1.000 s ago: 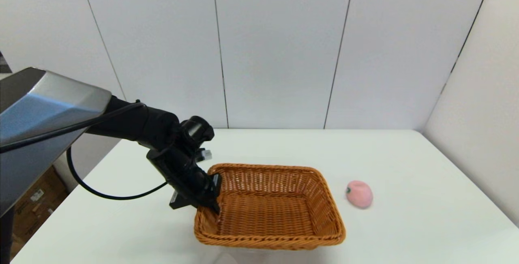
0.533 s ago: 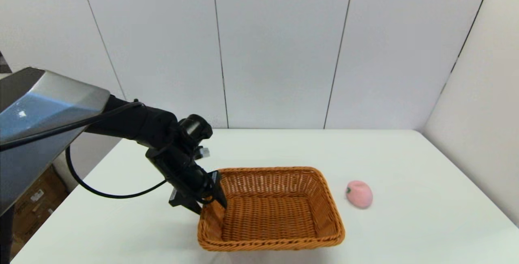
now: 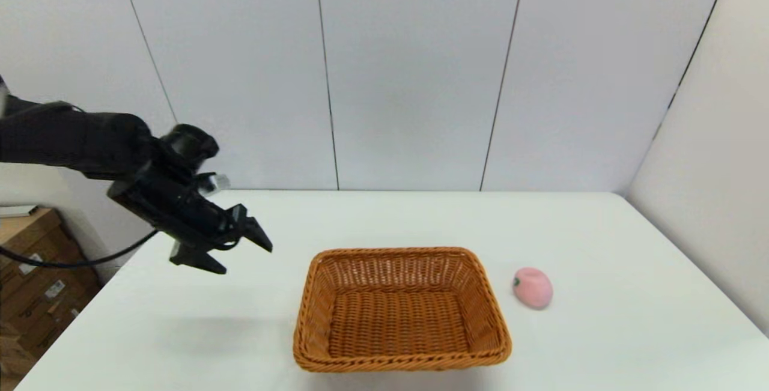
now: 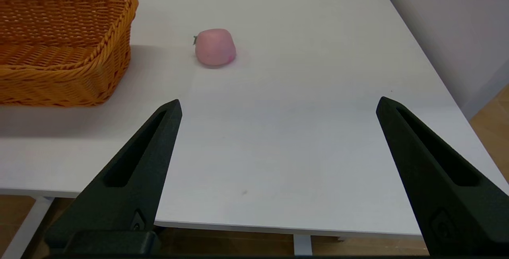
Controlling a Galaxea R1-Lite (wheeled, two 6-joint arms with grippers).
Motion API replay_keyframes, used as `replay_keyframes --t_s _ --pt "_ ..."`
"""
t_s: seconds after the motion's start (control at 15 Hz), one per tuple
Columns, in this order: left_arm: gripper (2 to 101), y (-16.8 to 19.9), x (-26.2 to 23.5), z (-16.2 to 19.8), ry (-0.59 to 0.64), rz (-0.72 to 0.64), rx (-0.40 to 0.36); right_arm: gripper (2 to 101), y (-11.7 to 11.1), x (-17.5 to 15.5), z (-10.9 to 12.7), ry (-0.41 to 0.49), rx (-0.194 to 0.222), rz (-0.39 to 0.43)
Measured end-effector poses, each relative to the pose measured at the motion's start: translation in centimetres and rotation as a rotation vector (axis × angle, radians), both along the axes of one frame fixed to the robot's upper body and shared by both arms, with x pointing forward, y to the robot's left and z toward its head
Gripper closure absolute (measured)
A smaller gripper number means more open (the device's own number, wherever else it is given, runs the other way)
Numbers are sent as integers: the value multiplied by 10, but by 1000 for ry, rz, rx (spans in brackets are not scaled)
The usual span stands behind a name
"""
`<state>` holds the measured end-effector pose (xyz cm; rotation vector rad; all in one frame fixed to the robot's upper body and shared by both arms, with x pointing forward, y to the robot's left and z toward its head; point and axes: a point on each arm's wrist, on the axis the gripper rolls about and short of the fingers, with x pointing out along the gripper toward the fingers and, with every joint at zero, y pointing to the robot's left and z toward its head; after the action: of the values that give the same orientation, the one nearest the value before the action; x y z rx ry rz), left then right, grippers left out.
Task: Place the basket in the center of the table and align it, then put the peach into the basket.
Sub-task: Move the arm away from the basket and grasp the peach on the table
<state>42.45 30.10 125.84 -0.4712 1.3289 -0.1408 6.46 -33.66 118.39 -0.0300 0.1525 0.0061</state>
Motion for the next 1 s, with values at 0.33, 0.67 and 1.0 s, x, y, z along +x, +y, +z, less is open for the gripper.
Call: replay_keyframes --t_s 0.33,0.67,1.0 --pt "124 39 -39 61 -160 79 156 52 0 0 0 2 0 0" --pt "90 42 -95 117 -357 185 313 52 0 0 0 1 0 0" --pt "73 41 -183 153 -563 252 474 52 0 -1 0 -7 0 0"
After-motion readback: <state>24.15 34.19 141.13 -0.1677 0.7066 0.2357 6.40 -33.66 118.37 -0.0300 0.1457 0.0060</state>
